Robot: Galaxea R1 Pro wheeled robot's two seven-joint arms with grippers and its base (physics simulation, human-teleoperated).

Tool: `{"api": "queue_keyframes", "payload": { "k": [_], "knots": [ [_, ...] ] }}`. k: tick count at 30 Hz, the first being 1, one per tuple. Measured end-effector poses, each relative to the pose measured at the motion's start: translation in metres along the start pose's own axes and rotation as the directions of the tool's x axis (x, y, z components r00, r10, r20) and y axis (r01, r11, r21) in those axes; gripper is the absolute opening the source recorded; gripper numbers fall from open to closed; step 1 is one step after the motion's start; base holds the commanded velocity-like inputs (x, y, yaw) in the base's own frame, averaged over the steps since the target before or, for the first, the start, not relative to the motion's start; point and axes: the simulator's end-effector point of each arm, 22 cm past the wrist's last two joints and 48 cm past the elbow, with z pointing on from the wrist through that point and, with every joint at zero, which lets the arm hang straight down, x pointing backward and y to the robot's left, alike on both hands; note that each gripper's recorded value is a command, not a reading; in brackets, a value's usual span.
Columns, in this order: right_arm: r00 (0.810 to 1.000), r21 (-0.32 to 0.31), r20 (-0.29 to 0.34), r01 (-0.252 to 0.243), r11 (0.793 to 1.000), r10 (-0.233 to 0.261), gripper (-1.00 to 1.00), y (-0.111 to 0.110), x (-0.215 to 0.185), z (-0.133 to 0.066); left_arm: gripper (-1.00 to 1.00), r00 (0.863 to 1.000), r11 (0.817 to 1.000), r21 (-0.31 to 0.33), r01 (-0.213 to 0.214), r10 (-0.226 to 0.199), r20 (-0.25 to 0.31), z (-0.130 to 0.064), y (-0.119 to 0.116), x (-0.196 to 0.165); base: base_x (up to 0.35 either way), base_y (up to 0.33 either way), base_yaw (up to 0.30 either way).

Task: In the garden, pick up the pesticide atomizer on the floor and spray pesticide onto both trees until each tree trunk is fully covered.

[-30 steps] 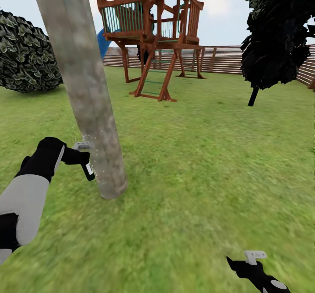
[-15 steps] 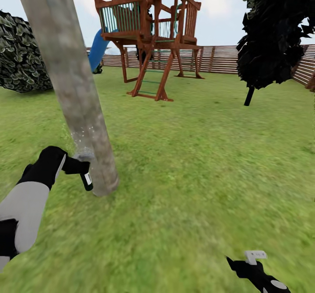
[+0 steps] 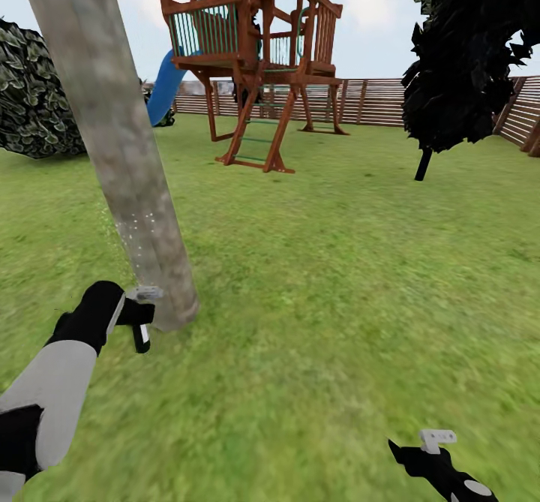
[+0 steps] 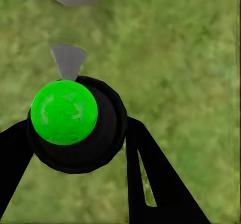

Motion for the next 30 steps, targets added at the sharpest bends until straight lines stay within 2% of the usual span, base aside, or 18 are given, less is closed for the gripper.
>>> {"api": "queue_keyframes", "payload": {
  "k": [1,3,6,9,15,25,30],
  "knots": [
    [1.0,0.0,0.0,0.0,1.0,0.0,1.0,0.0,0.0,0.0,-1.0,1.0,1.0,0.004,0.009,-0.009,0.012,0.011,-0.007,0.012,0.0,0.0,0.0],
    [1.0,0.001,0.0,0.0,1.0,0.0,1.0,-0.001,0.0,0.0,-1.0,0.999,1.0,0.008,0.004,-0.004,0.046,0.022,-0.009,0.022,0.031,0.0,0.0],
    [1.0,0.002,0.0,0.001,1.0,-0.001,1.0,-0.001,0.0,-0.001,-1.0,0.999,1.0,0.019,0.016,-0.017,0.044,0.029,-0.01,0.035,0.251,0.0,0.0],
    [1.0,0.001,0.001,0.0,1.0,0.0,1.0,-0.001,0.0,-0.001,-1.0,0.999,0.999,0.023,0.022,-0.023,0.039,0.031,-0.01,0.041,0.327,0.0,0.063],
    [1.0,0.001,0.001,-0.001,1.0,0.001,1.0,0.0,0.0,-0.001,-1.0,0.998,0.998,0.053,0.046,-0.047,0.031,0.034,-0.018,0.045,0.326,-0.028,0.251],
    [1.0,0.002,0.001,0.0,1.0,0.0,1.0,-0.002,0.0,-0.001,-1.0,0.999,0.997,0.061,0.049,-0.05,0.017,0.037,-0.021,0.051,0.182,-0.222,0.053],
    [1.0,0.002,0.001,0.0,1.0,0.0,1.0,-0.001,0.0,0.0,-1.0,0.999,0.997,0.062,0.05,-0.051,0.015,0.038,-0.021,0.051,0.022,-0.266,0.08]
  ]
}}
